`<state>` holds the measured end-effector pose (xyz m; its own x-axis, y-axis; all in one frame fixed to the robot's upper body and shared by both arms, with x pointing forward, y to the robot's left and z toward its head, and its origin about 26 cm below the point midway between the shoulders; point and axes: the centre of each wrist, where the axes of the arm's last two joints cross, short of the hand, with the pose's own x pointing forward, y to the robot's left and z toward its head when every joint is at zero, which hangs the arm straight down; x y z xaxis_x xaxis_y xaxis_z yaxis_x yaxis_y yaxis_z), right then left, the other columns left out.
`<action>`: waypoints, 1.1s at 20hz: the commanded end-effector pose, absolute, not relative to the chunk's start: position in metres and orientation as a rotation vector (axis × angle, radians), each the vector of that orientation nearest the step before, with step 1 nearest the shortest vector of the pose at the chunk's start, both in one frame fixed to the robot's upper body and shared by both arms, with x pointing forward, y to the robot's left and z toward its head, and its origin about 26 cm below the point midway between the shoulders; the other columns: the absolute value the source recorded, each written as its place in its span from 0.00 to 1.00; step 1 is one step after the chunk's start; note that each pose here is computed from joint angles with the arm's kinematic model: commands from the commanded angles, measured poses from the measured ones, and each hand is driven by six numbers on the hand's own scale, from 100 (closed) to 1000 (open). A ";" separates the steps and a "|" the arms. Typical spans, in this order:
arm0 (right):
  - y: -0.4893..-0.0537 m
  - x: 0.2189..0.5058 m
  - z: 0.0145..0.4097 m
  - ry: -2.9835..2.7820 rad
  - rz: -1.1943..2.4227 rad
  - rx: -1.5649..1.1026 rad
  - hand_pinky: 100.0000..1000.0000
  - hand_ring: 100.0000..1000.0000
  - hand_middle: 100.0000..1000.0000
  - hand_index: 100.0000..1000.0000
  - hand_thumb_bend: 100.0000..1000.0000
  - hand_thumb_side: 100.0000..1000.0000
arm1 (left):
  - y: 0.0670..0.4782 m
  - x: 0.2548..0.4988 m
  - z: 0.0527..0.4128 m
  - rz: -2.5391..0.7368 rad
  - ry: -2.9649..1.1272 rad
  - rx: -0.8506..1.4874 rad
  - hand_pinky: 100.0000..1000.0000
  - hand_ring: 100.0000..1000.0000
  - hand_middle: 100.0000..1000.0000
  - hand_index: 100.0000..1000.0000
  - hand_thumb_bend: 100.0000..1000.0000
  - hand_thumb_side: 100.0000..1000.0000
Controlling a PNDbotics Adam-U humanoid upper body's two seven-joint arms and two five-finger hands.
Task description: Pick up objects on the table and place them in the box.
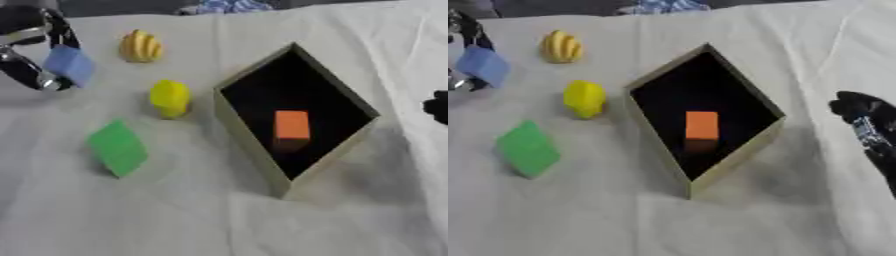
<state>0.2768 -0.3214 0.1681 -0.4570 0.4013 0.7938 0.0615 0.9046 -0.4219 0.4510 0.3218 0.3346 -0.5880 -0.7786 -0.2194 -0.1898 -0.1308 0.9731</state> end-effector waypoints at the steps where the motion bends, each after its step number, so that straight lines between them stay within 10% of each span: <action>1: -0.323 0.274 0.177 -2.047 0.435 -0.346 0.92 0.83 0.73 0.83 0.00 0.74 | 0.284 0.443 0.361 -1.823 -1.855 1.058 0.70 0.49 0.40 0.53 0.14 0.00; 9: -0.320 0.277 0.183 -2.057 0.492 -0.322 0.92 0.83 0.73 0.83 0.00 0.73 | 0.194 0.448 0.372 -1.999 -1.900 0.814 0.71 0.53 0.44 0.57 0.21 0.04; 22: -0.317 0.279 0.186 -2.067 0.501 -0.299 0.92 0.83 0.73 0.83 0.00 0.73 | 0.155 0.454 0.373 -2.038 -1.851 0.695 0.72 0.56 0.47 0.62 0.25 0.13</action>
